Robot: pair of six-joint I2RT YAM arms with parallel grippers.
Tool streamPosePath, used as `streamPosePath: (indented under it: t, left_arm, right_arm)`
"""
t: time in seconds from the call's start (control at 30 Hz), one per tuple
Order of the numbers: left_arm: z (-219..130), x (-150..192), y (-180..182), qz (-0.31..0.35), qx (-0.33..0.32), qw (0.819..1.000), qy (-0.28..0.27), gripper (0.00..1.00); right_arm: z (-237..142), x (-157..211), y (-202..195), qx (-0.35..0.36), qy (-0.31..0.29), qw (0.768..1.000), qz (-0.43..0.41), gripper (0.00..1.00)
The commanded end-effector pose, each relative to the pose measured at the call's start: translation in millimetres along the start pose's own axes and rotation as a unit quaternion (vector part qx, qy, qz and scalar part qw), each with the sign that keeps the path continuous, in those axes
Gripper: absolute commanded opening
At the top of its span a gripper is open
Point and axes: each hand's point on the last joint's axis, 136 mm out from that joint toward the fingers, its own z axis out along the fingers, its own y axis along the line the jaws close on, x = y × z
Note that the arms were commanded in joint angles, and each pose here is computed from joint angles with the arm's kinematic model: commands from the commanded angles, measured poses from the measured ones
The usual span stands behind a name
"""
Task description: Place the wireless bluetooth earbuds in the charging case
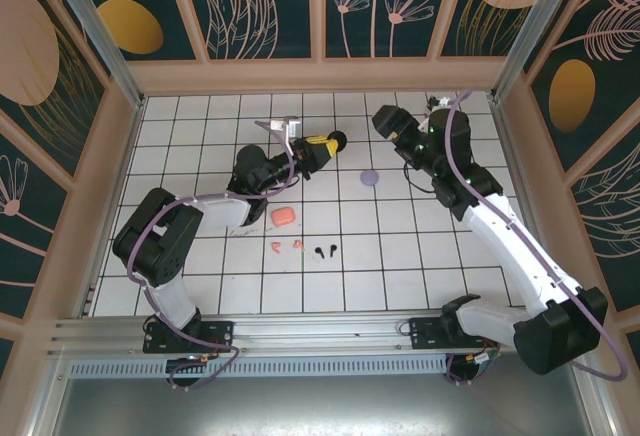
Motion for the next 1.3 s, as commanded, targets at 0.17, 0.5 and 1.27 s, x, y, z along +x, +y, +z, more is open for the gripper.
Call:
streamPosePath:
  t: [0.17, 0.5, 1.27]
  left_arm:
    - [6, 5, -31, 0.032, 0.076, 0.993, 0.08, 0.0]
    - [7, 1, -42, 0.036, 0.097, 0.99, 0.093, 0.0]
    - [0, -12, -70, 0.045, 0.135, 0.985, 0.095, 0.0]
  right_arm:
    - [-9, 52, 6, -0.132, 0.062, 0.959, -0.242, 0.8]
    - [-6, 68, 7, -0.173, 0.085, 0.948, -0.253, 0.76]
    - [30, 61, -36, -0.106, 0.086, 0.968, -0.212, 0.63]
